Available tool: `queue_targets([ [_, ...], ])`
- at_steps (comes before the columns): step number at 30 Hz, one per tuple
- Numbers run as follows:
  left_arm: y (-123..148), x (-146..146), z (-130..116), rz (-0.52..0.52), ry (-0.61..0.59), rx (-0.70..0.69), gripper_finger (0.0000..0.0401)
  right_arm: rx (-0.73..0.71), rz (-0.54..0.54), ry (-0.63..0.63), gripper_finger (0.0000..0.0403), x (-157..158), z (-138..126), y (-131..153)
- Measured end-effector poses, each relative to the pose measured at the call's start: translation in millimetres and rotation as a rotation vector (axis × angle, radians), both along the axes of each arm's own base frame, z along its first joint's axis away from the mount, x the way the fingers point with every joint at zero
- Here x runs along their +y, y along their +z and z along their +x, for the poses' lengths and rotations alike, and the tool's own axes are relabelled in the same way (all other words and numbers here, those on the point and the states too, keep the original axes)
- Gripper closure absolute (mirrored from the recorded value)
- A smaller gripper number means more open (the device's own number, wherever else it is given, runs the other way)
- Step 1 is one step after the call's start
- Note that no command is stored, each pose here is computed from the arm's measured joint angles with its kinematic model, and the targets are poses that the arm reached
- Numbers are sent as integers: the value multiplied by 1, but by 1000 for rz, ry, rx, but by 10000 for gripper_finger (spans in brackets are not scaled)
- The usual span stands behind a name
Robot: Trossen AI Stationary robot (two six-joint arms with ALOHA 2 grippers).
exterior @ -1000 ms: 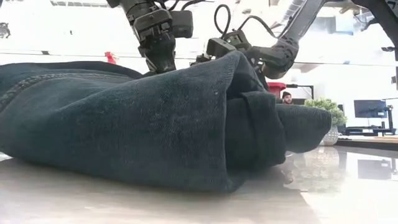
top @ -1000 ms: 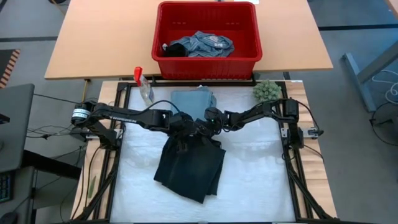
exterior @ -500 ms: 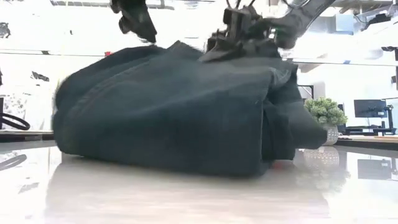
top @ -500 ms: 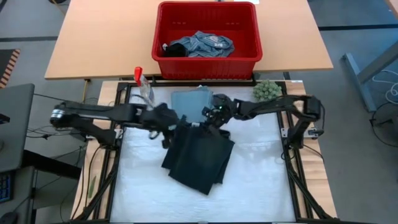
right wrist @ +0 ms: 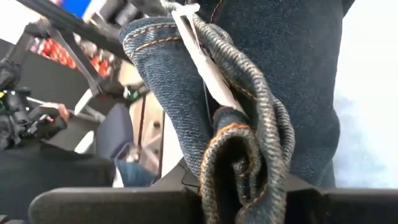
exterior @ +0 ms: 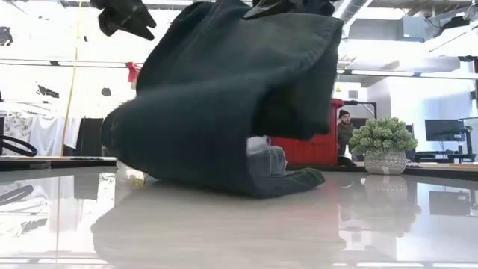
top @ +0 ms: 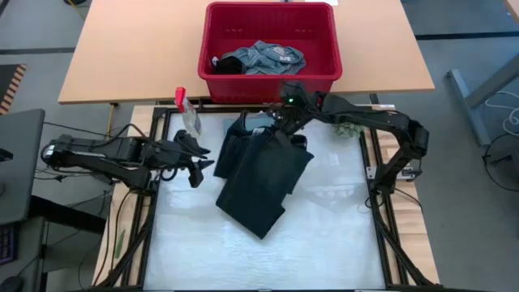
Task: Fold Laundry from Bin
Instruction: Stack the black pants on top of the blue pants
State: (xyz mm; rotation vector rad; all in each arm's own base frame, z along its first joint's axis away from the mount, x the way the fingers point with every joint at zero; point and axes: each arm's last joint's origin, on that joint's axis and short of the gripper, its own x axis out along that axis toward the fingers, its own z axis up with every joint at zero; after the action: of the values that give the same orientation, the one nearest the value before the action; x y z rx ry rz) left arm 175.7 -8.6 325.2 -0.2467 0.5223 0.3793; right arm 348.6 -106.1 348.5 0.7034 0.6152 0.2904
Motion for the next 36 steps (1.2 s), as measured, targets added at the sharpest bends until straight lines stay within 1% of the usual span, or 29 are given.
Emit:
queue_targets([
  [3,-15,-8,-1,-123,-91,-57,232,47,17,-7,325,-3,0,-5],
  [5,-28,-15,-1,-223,-165,-71,232,61,24,-16,325,-6,-2,-6],
  [9,-65,-34,-3,-485,-302,-24,232,86,15,-13,325,-7,-3,-16],
  [11,-81,-46,-4,-624,-373,-37,232,104,12,-4,325,-5,-3,-23],
  [13,-92,-59,-4,-730,-428,-98,232,115,-4,-6,325,-3,-2,-28],
  [14,-97,-65,-4,-769,-437,-152,232,119,-16,-17,325,-3,-2,-29],
  [17,-112,-81,-7,-865,-428,-300,232,109,-26,-33,325,-1,1,-34],
  [19,-121,-89,-10,-908,-409,-338,232,104,-4,-49,325,-1,2,-38],
  [22,-131,-98,-12,-947,-336,-337,232,90,38,-40,325,-1,4,-38],
  [24,-132,-100,-10,-967,-280,-372,232,70,58,-17,325,0,4,-36],
  [27,-129,-101,-7,-979,-238,-444,232,54,87,10,325,-3,-1,-31],
  [29,-124,-99,-5,-983,-224,-518,232,35,99,22,325,-5,-5,-23],
  [32,-114,-95,-4,-975,-190,-642,232,-24,103,37,325,-10,-11,-5],
  [34,-104,-93,-4,-942,-191,-758,232,-62,94,34,325,-12,-17,12],
  [36,-93,-91,-6,-881,-213,-867,232,-87,80,22,325,-14,-25,30],
])
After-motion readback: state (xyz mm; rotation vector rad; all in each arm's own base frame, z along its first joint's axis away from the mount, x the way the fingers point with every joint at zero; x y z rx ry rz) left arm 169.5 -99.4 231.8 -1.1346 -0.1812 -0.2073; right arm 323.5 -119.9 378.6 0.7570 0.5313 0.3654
